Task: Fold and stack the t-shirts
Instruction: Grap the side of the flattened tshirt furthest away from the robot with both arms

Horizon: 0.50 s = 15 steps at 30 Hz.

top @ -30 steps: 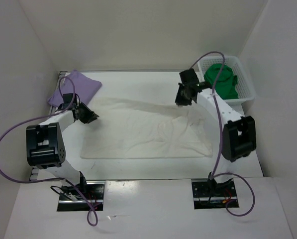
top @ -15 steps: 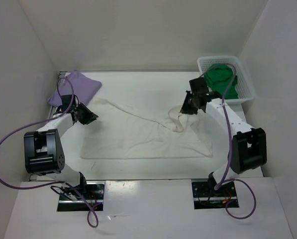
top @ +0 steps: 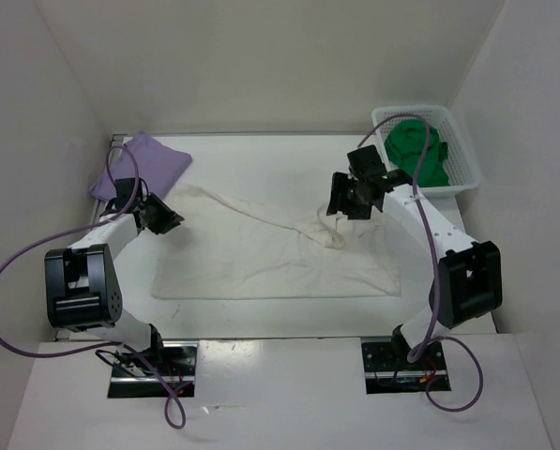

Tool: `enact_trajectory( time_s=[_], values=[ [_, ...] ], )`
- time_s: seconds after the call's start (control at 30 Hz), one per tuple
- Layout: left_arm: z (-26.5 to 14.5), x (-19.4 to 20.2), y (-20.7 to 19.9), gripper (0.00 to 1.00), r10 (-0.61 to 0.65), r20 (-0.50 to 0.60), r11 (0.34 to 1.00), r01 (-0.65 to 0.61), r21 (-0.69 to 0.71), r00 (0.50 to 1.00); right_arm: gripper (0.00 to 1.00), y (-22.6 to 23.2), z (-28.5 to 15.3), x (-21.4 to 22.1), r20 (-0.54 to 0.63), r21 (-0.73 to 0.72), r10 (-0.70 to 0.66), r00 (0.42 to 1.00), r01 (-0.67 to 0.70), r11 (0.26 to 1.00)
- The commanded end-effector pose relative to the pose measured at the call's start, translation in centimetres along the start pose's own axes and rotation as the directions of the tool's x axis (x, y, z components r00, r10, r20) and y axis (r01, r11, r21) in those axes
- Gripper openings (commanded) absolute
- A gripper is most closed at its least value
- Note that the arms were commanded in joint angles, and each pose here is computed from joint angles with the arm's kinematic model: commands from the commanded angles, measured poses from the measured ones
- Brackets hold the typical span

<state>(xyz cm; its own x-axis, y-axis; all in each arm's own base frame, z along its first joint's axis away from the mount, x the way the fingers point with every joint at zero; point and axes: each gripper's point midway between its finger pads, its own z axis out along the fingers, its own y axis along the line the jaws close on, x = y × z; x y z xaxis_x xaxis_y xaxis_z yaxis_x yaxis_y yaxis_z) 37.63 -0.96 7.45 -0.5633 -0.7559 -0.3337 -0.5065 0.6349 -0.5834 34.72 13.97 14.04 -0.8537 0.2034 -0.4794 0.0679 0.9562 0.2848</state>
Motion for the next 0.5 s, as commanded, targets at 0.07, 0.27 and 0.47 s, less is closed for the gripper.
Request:
enact_trajectory(
  time_s=[0.07,0.27,0.47],
  values=[
    [-0.7,-2.7,-2.1,0.28,0.039,0.079,0.998,-0.043,0.043,0.996,0.67,1.0,-1.4,1.4,-0.019,0.000,-0.125,0.992,0.125,0.992],
    [-0.4,-4.4,-2.9,0.28,0.050,0.104,0.998,-0.054,0.031,0.993,0.66,3.4,0.7,2.5,-0.074,0.043,-0.242,0.967,0.246,0.968],
    [-0.2,-6.0,-3.7,0.28,0.045,0.139,0.998,-0.049,0.026,0.989,0.54,2.5,2.0,2.0,-0.074,0.127,-0.243,0.967,0.251,0.960]
  ],
)
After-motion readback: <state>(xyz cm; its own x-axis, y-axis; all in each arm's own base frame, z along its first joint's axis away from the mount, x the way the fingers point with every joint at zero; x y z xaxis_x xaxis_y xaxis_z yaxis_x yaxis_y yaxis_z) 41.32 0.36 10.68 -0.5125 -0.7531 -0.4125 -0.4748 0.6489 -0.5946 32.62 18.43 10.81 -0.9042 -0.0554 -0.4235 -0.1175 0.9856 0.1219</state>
